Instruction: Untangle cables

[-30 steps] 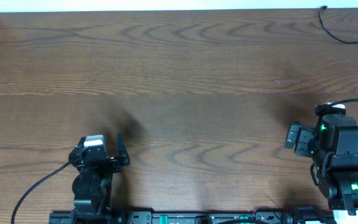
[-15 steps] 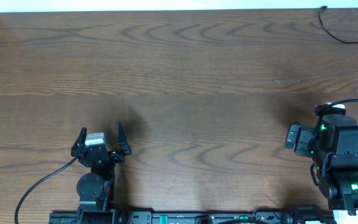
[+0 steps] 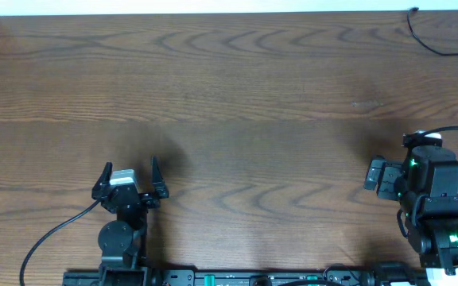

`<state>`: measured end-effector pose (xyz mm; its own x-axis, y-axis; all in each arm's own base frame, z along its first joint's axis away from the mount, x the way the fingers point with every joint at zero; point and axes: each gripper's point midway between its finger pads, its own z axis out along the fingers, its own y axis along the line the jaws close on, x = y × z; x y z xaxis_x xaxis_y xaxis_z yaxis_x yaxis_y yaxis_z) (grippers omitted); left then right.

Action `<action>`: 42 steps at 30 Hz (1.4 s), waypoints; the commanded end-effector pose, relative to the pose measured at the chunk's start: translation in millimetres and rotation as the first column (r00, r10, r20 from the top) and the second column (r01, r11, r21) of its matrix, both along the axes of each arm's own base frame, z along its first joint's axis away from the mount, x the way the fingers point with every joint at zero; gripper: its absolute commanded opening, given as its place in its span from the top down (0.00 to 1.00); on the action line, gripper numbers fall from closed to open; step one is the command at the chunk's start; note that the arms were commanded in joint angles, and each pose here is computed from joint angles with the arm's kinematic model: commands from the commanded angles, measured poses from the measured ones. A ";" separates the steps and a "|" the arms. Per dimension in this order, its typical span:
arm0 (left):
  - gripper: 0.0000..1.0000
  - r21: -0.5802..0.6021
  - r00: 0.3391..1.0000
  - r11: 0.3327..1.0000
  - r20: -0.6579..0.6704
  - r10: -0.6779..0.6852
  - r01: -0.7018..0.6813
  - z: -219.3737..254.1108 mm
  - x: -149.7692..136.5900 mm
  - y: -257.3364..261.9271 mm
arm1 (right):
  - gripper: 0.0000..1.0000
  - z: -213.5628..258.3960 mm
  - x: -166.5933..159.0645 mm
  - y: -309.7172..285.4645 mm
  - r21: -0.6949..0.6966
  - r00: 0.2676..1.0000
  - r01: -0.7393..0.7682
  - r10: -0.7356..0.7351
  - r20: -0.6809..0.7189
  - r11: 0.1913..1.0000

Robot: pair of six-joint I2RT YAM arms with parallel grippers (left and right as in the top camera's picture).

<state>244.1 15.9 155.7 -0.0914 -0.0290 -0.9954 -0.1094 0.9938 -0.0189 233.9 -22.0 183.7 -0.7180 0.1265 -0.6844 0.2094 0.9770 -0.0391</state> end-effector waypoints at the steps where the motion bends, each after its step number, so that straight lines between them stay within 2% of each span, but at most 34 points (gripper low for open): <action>1: 0.04 0.017 0.998 0.999 -0.055 0.030 -0.029 -17.3 -1.7 7.2 | 0.01 -1.2 -1.2 -1.3 0.004 1.000 0.013 -0.013 0.000 1.000; 19: 0.04 0.021 0.997 0.998 -0.055 0.055 -0.054 -17.3 -2.4 13.4 | 0.01 -1.2 -1.2 -1.3 0.004 1.000 0.013 -0.013 0.000 1.000; 29: 0.04 0.008 0.998 1.000 -0.059 -0.002 0.002 -18.5 -1.2 3.5 | 0.01 -1.2 -1.2 -1.3 0.004 1.000 0.013 -0.013 0.000 1.000; 42: 0.04 0.008 0.998 1.000 -0.061 -0.004 0.005 -19.0 -1.1 3.1 | 0.01 -1.2 -1.2 -1.3 0.004 1.000 0.013 -0.013 0.000 1.000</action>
<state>243.8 20.0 154.8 -0.0966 -0.0334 -0.9948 -0.1143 0.9932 -0.0222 233.9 -22.0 183.7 -0.7180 0.1265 -0.6844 0.2094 0.9770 -0.0391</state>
